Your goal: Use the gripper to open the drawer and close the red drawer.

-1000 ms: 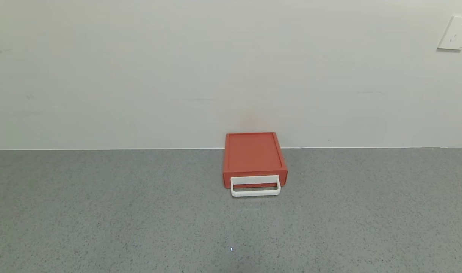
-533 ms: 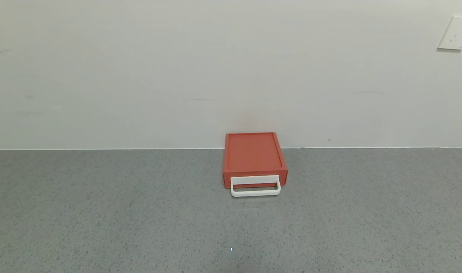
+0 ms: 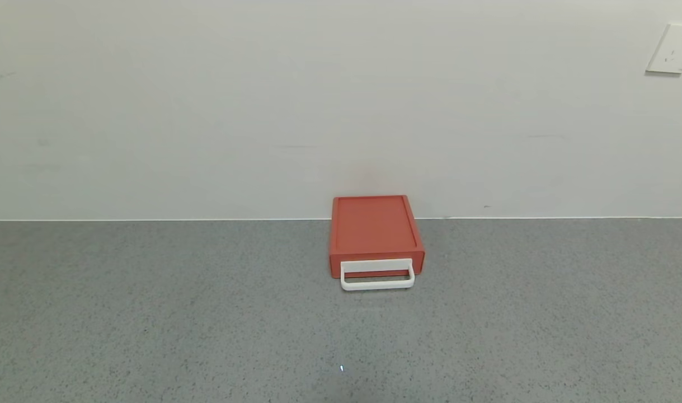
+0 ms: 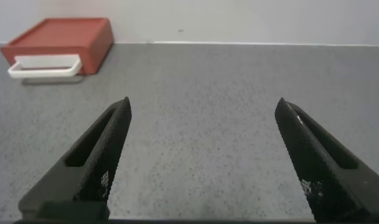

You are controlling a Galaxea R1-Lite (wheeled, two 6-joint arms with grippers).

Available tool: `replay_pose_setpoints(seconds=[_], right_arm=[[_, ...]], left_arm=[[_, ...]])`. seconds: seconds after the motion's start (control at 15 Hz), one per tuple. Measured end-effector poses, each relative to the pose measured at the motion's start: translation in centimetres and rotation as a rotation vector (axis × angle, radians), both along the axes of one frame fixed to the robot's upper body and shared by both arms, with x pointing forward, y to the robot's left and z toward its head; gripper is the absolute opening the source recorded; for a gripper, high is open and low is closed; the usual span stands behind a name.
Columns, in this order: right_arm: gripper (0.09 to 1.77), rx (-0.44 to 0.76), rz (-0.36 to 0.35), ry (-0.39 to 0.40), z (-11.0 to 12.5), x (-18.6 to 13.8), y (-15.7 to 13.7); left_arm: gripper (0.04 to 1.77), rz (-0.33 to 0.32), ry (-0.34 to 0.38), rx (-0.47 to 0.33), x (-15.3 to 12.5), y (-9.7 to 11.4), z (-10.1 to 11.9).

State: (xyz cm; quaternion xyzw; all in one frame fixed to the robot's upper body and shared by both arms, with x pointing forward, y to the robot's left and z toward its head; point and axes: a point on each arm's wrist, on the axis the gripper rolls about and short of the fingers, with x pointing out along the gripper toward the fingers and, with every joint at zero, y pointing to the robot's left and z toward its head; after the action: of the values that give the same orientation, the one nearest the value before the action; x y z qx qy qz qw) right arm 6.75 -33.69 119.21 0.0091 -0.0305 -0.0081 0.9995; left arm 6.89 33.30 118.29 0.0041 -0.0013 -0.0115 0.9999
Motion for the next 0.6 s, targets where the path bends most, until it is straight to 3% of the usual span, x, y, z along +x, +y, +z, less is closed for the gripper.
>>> replay_pose_setpoints(seconds=[0.13, 0.6], right_arm=[[1.7, 0.0, 0.002, 0.054, -0.78, 0.12, 0.01], [1.7, -0.001, 0.001, 0.06, -0.91, 0.15, 0.01]], left_arm=[[1.75, 0.0, 0.0, 0.0, 0.0, 0.0, 0.0], [1.75, 0.0, 0.0, 0.0, 0.0, 0.0, 0.0]])
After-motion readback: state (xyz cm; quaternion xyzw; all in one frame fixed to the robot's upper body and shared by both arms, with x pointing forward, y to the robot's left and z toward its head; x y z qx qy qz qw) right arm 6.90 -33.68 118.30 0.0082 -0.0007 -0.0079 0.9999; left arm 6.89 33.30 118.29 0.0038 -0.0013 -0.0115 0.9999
